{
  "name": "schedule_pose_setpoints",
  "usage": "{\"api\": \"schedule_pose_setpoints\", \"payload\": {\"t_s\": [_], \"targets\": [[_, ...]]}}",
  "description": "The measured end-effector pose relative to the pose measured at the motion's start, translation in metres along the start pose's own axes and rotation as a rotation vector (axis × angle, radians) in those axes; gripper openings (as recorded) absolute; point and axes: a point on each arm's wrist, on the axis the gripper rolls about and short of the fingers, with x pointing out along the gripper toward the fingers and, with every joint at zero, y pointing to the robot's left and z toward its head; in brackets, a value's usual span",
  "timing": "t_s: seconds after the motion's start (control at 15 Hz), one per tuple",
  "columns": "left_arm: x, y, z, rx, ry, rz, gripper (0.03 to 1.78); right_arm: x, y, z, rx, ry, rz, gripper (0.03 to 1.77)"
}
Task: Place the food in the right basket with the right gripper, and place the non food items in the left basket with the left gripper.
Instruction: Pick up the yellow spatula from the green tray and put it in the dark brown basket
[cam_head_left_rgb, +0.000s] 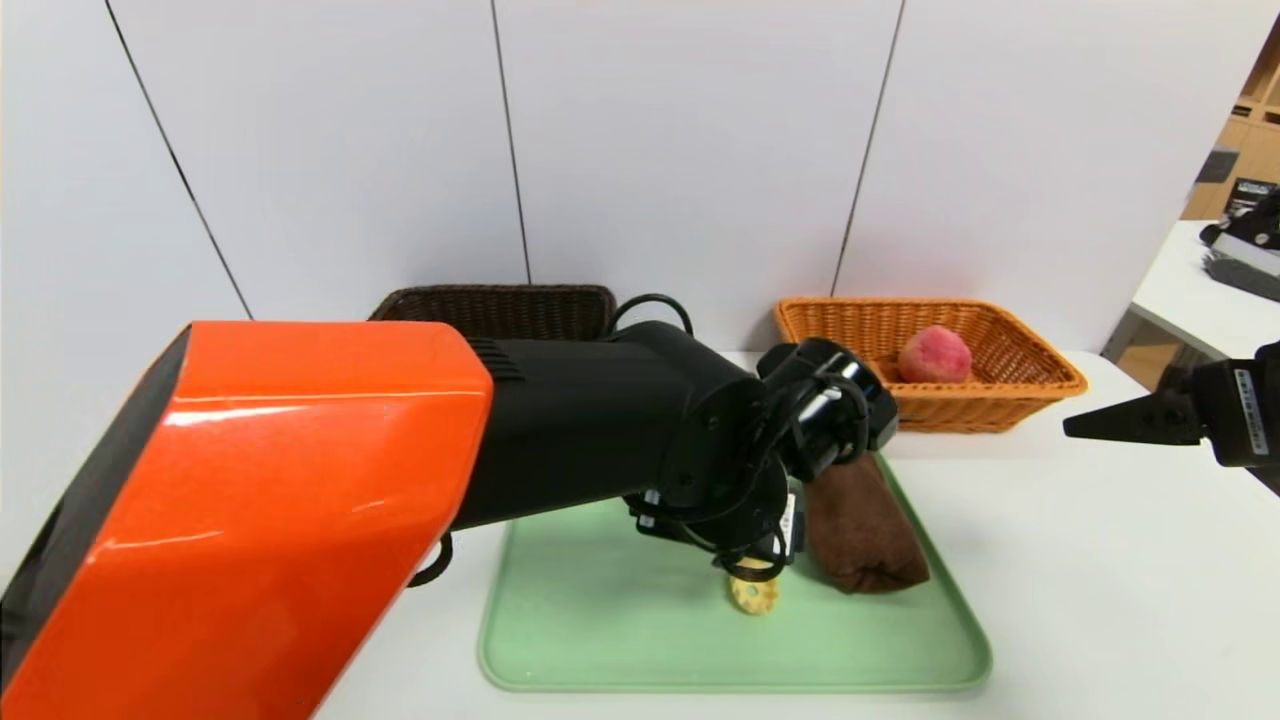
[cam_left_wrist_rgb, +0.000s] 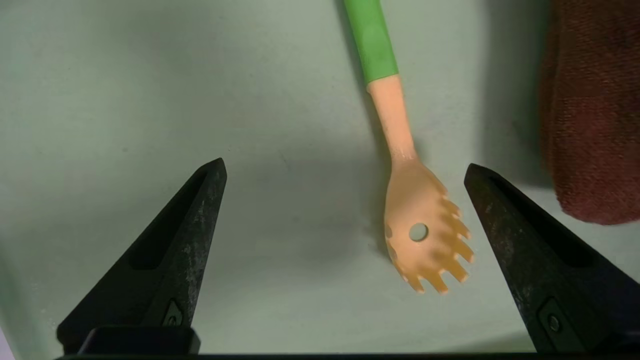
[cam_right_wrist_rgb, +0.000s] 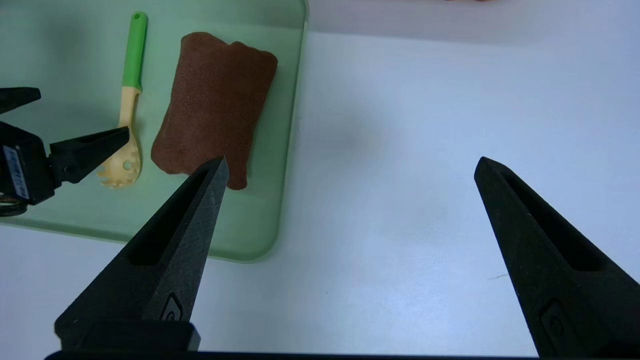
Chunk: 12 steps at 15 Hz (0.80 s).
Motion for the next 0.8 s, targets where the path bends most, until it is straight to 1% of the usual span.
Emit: {"api": "schedule_pose_setpoints", "payload": {"t_s": [0.13,0.27,0.47,0.8], "targets": [[0.008,-0.003,0.000,-0.005,-0.028,0.023,1.69,0.000,0.000,-0.001,0.002,-0.010,0.001,1.69],[0.011,-0.004,0.000,-0.010,-0.041,0.021,1.69,-0.001,0.000,-0.002,0.014,-0.017,0.000,1.69],[0.018,-0.005,0.003,-0.025,-0.062,0.012,1.69,-0.001,0.000,-0.005,0.014,-0.014,0.001,1.69],[0.033,0.007,0.013,-0.061,-0.074,0.034,1.69,-0.001,0.000,-0.007,0.014,-0.014,0.000,1.69]]}}
